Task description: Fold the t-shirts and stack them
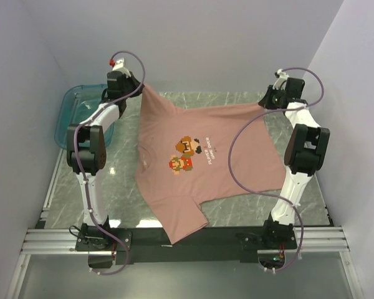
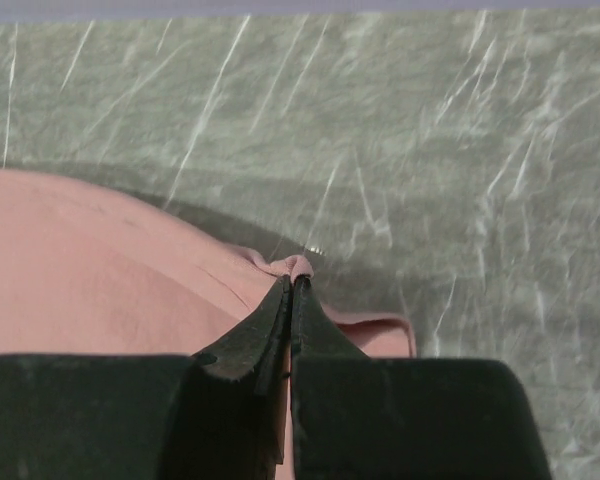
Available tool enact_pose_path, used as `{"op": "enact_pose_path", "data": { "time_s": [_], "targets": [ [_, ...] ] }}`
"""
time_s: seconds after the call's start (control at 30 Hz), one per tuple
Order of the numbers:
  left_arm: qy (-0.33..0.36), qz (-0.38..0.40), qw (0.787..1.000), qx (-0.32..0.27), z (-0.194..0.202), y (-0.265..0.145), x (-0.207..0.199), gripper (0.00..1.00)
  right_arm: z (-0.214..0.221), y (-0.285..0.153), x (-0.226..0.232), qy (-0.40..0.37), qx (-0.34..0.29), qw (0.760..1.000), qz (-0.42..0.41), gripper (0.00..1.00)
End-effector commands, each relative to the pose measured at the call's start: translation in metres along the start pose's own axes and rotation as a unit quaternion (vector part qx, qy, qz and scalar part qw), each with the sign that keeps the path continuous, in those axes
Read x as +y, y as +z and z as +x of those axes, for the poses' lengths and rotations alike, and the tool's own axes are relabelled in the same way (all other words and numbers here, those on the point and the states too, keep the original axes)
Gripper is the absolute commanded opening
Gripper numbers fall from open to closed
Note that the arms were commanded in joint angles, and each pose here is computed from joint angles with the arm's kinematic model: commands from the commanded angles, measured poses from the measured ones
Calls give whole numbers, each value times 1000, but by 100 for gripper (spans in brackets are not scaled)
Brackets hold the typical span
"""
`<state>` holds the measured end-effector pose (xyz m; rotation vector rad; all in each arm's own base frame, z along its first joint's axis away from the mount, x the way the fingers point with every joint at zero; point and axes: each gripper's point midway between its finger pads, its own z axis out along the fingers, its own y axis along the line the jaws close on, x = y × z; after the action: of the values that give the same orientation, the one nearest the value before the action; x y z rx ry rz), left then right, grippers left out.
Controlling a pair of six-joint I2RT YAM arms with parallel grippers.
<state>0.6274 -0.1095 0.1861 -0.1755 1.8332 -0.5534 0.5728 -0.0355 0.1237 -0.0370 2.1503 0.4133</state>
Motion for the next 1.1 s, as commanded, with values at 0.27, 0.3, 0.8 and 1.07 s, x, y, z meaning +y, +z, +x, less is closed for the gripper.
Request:
{"op": "enact_pose_path", "data": {
  "time_s": [0.27, 0.3, 0.8, 1.07],
  "targets": [
    [-13, 57, 998, -8, -16, 6, -22, 1, -40, 17, -7, 22, -27, 999, 4, 0],
    [-10, 62, 998, -11, -17, 4, -24, 0, -40, 17, -6, 24, -27, 999, 1, 0],
    [3, 141, 990, 16, -2, -79, -64, 0, -28, 21, -6, 69, -19, 997, -19, 0],
    [-1, 165, 985, 41, 20, -109, -72, 1, -26, 18, -3, 76, -19, 997, -28, 0]
  ]
}}
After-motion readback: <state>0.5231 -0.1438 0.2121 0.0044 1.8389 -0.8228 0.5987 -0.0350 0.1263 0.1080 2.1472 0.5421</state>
